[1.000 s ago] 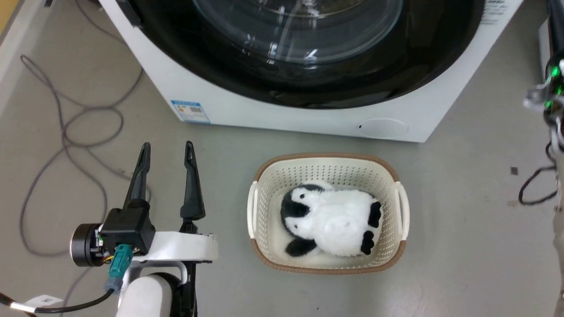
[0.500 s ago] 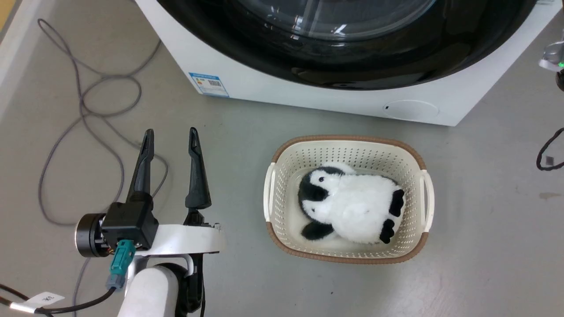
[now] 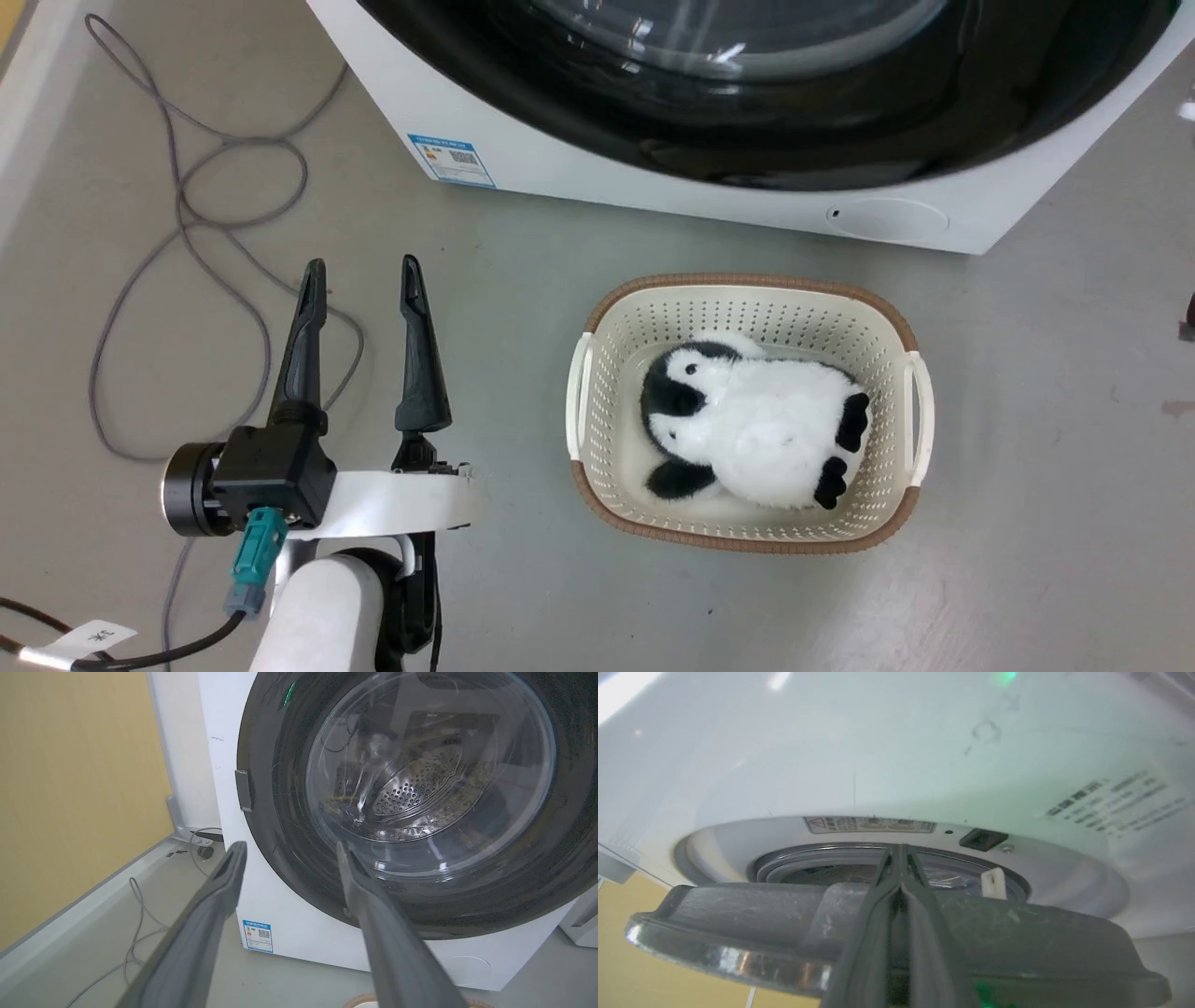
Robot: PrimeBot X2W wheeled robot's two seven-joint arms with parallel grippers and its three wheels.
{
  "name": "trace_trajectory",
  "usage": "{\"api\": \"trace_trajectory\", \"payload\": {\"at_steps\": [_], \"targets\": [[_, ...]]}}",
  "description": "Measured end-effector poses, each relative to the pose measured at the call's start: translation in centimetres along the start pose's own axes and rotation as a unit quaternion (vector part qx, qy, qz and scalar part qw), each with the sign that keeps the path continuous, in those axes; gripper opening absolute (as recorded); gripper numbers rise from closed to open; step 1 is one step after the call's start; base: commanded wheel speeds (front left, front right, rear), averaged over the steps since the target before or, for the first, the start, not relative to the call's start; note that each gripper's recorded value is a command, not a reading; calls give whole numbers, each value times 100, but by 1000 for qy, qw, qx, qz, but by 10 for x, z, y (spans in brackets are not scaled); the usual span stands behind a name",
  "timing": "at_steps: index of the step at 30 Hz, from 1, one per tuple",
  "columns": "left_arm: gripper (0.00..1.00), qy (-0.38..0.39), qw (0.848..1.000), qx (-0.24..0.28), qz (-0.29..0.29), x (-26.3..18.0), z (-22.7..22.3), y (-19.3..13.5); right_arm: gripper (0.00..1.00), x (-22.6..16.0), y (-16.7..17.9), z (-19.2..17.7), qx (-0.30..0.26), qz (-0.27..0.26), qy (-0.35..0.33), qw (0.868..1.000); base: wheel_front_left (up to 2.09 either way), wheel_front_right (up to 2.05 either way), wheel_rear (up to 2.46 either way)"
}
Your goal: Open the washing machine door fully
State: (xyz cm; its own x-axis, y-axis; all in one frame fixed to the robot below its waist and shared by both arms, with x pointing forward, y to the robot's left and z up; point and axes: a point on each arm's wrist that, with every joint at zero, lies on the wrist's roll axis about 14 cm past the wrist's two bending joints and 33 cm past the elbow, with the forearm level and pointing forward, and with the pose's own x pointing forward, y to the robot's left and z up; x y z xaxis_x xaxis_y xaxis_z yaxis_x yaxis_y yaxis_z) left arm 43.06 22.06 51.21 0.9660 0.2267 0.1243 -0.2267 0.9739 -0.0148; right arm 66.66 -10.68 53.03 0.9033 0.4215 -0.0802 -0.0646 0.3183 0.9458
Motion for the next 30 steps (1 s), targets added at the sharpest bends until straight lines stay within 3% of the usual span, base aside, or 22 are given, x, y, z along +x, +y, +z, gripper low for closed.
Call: {"api": "trace_trajectory", "payload": {"at_steps": [15,30], "targets": [[100,-27,1000,-12,-7,-8,23,-3,0,-46,15,-50,-32,9,108,994,0,0,0],[100,-32,999,-14,-15,-34,35,1,0,-122,38,-137,-48,51,235,970,0,0,0]]}}
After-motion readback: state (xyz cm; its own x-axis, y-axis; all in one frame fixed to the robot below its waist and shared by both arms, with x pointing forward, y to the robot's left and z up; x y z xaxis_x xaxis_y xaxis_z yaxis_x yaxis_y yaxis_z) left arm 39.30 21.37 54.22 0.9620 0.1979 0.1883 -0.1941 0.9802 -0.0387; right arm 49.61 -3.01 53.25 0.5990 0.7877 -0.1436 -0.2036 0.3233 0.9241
